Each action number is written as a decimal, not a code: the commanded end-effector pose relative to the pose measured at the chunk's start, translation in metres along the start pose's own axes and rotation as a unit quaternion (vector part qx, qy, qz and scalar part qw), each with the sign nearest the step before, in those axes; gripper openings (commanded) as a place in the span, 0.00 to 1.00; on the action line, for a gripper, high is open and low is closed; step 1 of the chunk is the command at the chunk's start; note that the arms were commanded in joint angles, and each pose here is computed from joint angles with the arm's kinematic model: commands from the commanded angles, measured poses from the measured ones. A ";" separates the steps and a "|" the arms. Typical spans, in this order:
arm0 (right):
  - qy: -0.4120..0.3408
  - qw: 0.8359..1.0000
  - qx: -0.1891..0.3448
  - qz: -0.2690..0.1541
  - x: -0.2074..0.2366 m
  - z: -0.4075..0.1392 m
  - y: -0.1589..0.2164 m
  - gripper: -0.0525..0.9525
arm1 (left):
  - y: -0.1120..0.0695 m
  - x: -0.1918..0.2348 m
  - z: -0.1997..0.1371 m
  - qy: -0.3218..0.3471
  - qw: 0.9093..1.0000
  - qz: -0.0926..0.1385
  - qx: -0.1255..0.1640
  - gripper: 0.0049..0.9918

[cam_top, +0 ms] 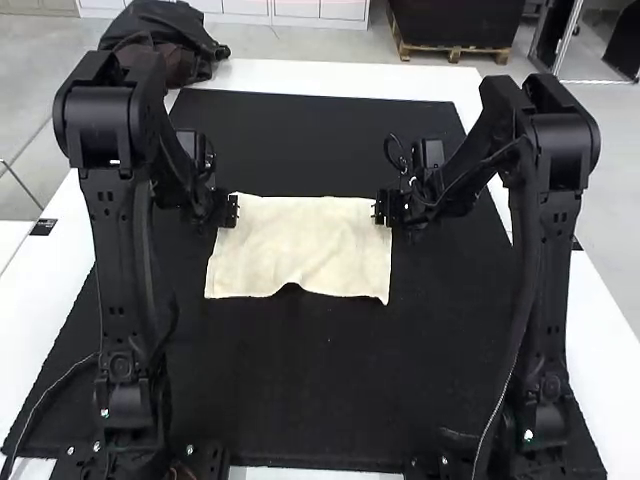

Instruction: Fold the towel.

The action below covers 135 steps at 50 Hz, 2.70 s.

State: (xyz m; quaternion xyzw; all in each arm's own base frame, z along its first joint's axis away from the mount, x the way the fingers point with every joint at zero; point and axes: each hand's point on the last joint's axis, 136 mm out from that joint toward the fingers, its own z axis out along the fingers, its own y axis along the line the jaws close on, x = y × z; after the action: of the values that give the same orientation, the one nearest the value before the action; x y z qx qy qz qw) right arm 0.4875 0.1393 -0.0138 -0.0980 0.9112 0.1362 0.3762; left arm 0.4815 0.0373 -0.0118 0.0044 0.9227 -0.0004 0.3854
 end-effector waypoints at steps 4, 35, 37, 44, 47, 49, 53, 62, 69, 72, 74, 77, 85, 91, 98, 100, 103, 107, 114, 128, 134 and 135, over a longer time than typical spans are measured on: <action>0.029 0.998 -0.026 -0.049 0.024 0.019 0.017 0.47 | -0.009 0.020 0.016 0.024 0.999 0.035 0.011 0.61; -0.018 0.999 0.004 -0.037 -0.009 -0.015 -0.015 0.02 | 0.001 0.001 0.008 -0.024 0.999 0.039 0.001 0.02; -0.023 0.999 0.005 -0.038 -0.011 -0.018 -0.014 0.02 | -0.001 -0.005 0.005 -0.031 0.999 0.040 0.004 0.02; -0.041 0.998 0.005 -0.040 -0.021 -0.029 -0.013 0.02 | -0.002 -0.022 -0.004 -0.053 0.998 0.042 0.007 0.02; -0.050 0.998 0.004 -0.041 -0.027 -0.034 -0.011 0.02 | -0.004 -0.029 -0.009 -0.061 0.997 0.043 0.011 0.02; -0.053 0.998 0.002 -0.041 -0.029 -0.037 -0.010 0.02 | -0.004 -0.033 -0.012 -0.065 0.997 0.043 0.012 0.02; -0.061 0.997 0.000 -0.042 -0.034 -0.043 -0.008 0.02 | -0.005 -0.040 -0.017 -0.075 0.996 0.043 0.013 0.02; -0.066 0.997 -0.004 -0.042 -0.037 -0.049 -0.005 0.02 | -0.004 -0.051 -0.027 -0.087 0.995 0.042 0.011 0.02; -0.075 0.997 -0.017 -0.027 -0.043 -0.058 0.000 0.02 | -0.008 -0.058 -0.037 -0.091 0.995 0.044 0.021 0.02; -0.078 0.996 -0.022 -0.020 -0.045 -0.061 0.002 0.02 | -0.010 -0.060 -0.040 -0.091 0.995 0.045 0.024 0.02; -0.078 0.996 -0.028 -0.016 -0.046 -0.063 0.004 0.02 | -0.009 -0.060 -0.041 -0.090 0.995 0.046 0.025 0.02; -0.075 0.996 -0.040 -0.003 -0.044 -0.066 0.008 0.02 | -0.010 -0.059 -0.043 -0.087 0.995 0.046 0.028 0.02; -0.066 0.995 -0.067 0.024 -0.041 -0.074 0.017 0.02 | -0.012 -0.055 -0.049 -0.081 0.995 0.044 0.036 0.02; -0.065 0.995 -0.074 0.030 -0.041 -0.081 0.020 0.02 | -0.006 -0.055 -0.056 -0.083 0.995 0.041 0.031 0.02; -0.053 0.994 -0.088 0.041 -0.038 -0.089 0.023 0.02 | 0.004 -0.053 -0.063 -0.081 0.996 0.040 0.027 0.02; -0.047 0.993 -0.094 0.043 -0.035 -0.091 0.025 0.02 | 0.005 -0.051 -0.065 -0.076 0.996 0.041 0.030 0.02; -0.047 0.993 -0.095 0.044 -0.035 -0.095 0.026 0.02 | 0.005 -0.048 -0.067 -0.072 0.996 0.041 0.033 0.02; -0.045 0.993 -0.100 0.045 -0.034 -0.100 0.029 0.02 | 0.005 -0.046 -0.072 -0.071 0.996 0.040 0.035 0.02; -0.036 0.992 -0.108 0.052 -0.030 -0.107 0.033 0.03 | 0.002 -0.043 -0.082 -0.070 0.996 0.044 0.039 0.02; -0.013 0.991 -0.119 0.059 -0.018 -0.120 0.040 0.02 | 0.000 -0.035 -0.101 -0.060 0.996 0.052 0.049 0.02; -0.008 0.990 -0.123 0.061 -0.013 -0.129 0.043 0.02 | 0.000 -0.027 -0.108 -0.045 0.996 0.053 0.052 0.02; -0.007 0.990 -0.123 0.062 -0.012 -0.131 0.043 0.02 | 0.000 -0.026 -0.109 -0.043 0.996 0.054 0.052 0.02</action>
State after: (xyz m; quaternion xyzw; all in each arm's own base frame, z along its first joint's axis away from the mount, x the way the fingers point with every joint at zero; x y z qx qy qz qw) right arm 0.3997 0.1433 0.0717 -0.0890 0.8984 0.2607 0.3421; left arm 0.4268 0.0350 0.0724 0.0633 0.9074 -0.0320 0.4143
